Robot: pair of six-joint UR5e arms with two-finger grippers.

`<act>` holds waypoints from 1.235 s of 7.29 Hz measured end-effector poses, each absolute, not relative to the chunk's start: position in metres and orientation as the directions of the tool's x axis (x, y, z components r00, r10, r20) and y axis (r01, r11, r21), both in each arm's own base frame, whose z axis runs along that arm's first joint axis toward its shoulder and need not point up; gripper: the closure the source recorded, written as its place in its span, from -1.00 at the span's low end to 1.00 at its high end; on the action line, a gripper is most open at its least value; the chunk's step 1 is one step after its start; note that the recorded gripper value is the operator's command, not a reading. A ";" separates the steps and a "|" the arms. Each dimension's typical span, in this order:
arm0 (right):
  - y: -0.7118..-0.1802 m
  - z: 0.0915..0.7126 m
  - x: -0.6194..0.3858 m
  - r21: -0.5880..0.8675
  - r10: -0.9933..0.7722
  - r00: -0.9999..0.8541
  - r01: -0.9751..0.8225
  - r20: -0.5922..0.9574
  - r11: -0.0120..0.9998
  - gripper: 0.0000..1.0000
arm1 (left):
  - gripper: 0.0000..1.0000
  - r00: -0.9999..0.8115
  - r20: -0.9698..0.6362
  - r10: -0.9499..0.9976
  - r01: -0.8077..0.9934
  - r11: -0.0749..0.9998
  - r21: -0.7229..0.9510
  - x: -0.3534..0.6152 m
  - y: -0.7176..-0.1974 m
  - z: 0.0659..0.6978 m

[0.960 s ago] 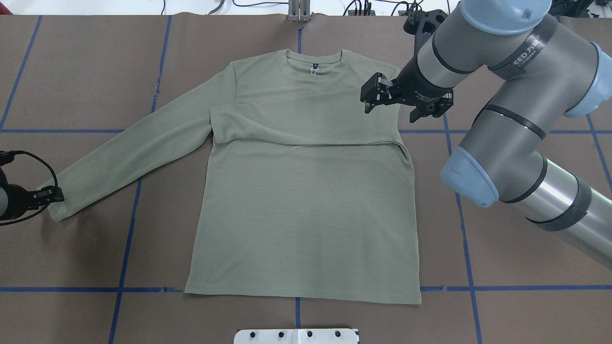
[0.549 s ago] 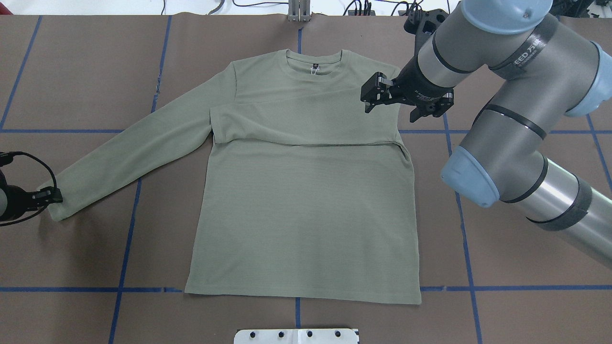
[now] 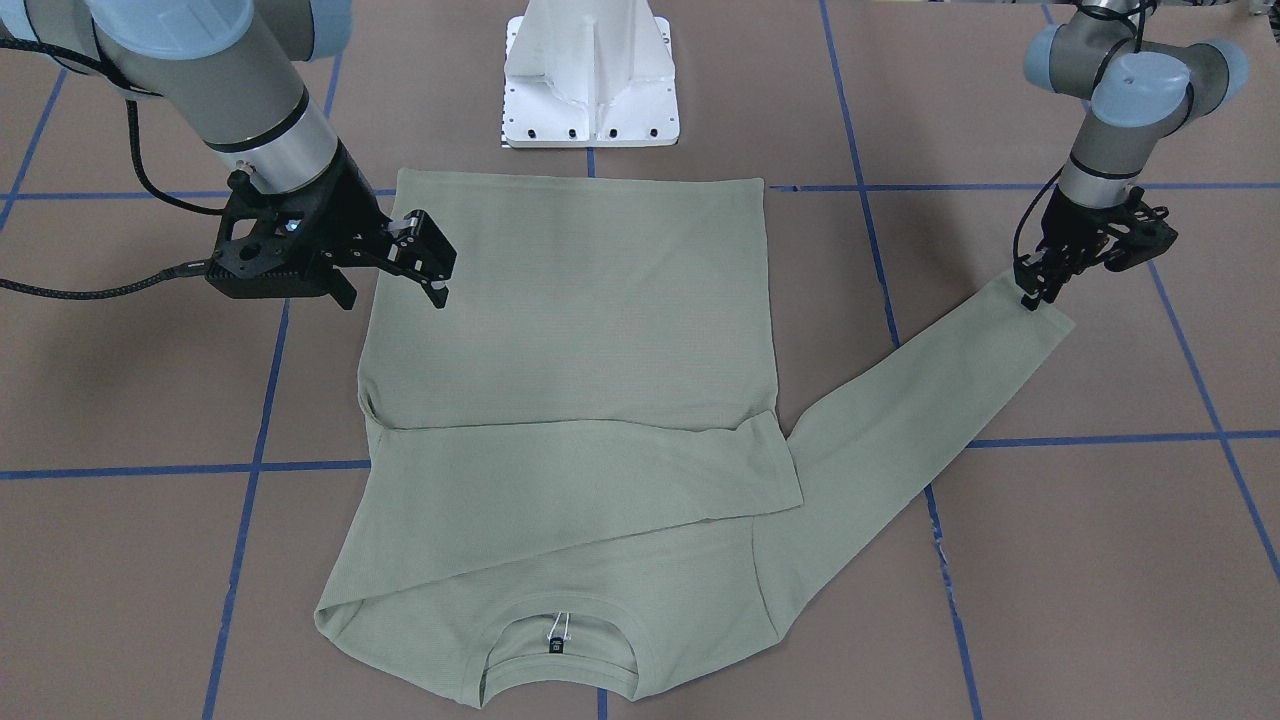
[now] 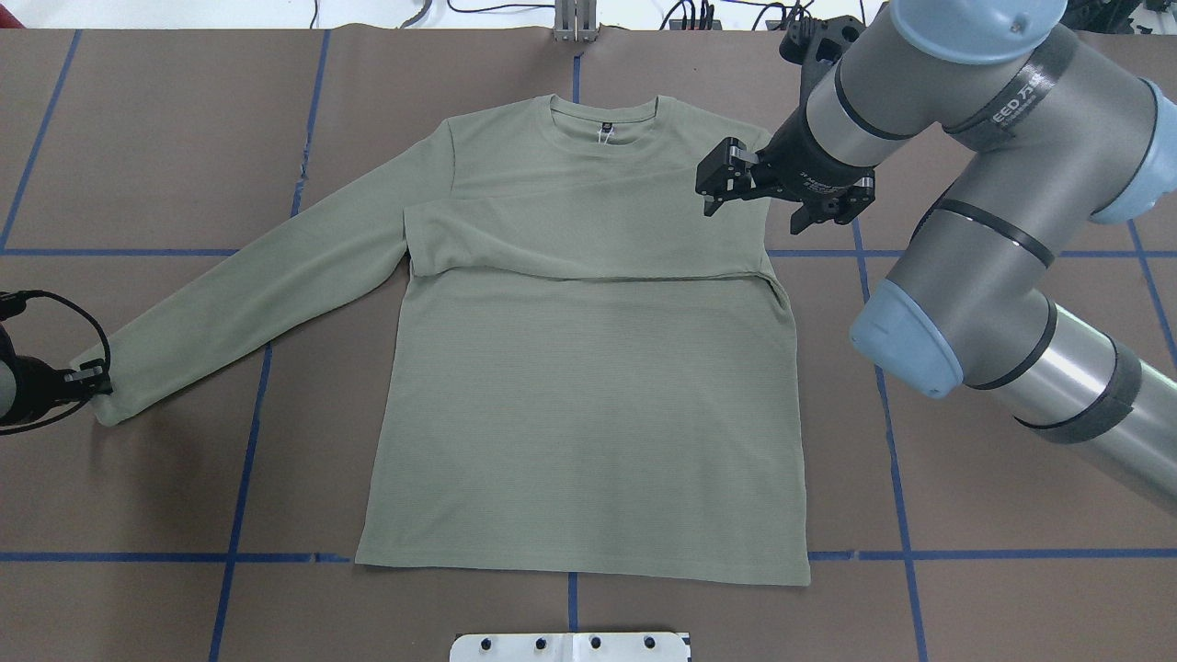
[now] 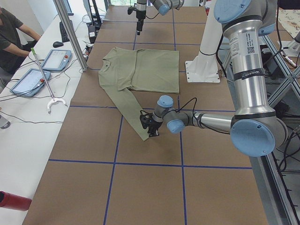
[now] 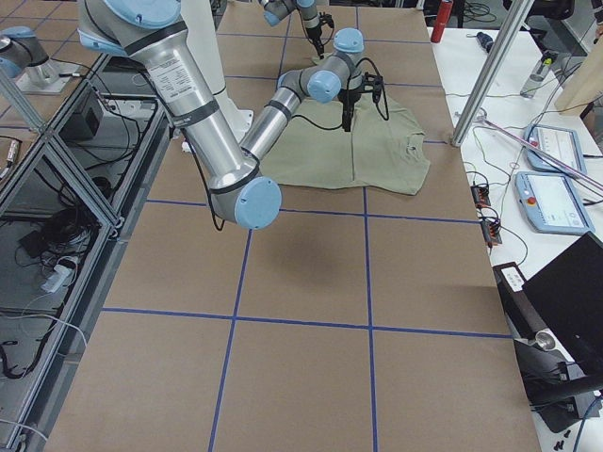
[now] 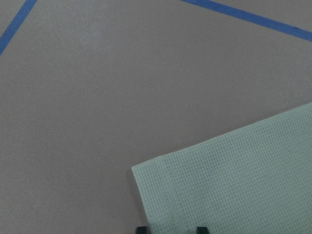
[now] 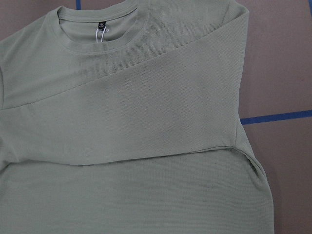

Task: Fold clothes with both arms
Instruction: 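Lower the left gripper onto the cuff of the other sleeve and grasp it, then lift the sleeve with the left gripper and fold it across the chest toward the collar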

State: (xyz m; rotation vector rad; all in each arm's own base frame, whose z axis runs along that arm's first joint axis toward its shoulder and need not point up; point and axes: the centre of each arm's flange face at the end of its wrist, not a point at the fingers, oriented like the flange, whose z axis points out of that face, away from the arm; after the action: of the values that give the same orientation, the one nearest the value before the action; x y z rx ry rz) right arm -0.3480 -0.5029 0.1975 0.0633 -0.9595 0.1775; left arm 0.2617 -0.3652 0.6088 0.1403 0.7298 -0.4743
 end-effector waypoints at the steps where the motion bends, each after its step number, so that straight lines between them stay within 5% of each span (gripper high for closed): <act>1: -0.503 0.198 -0.348 -0.025 0.123 0.561 -0.179 0.819 0.984 -1.00 | 0.61 0.646 -0.670 -0.366 0.460 0.887 -0.041 0.264 -0.364 0.608; 2: -0.503 0.198 -0.348 -0.025 0.122 0.561 -0.179 0.819 0.984 -1.00 | 1.00 0.646 -0.670 -0.364 0.458 0.888 -0.041 0.265 -0.363 0.608; 5: -0.502 0.198 -0.346 -0.025 0.122 0.560 -0.178 0.820 0.984 -1.00 | 1.00 0.630 -0.681 -0.373 0.463 0.885 -0.055 0.267 -0.362 0.588; 9: -0.489 0.219 -0.334 -0.036 0.133 0.569 -0.180 0.811 0.983 -1.00 | 1.00 0.613 -0.704 -0.359 0.435 0.897 -0.078 0.279 -0.364 0.475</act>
State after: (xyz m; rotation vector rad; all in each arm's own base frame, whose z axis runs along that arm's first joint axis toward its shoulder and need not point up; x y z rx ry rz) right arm -0.3342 -0.4889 0.2186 0.0526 -0.9476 0.1838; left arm 0.2788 -0.3640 0.4751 0.1041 0.7875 -0.4588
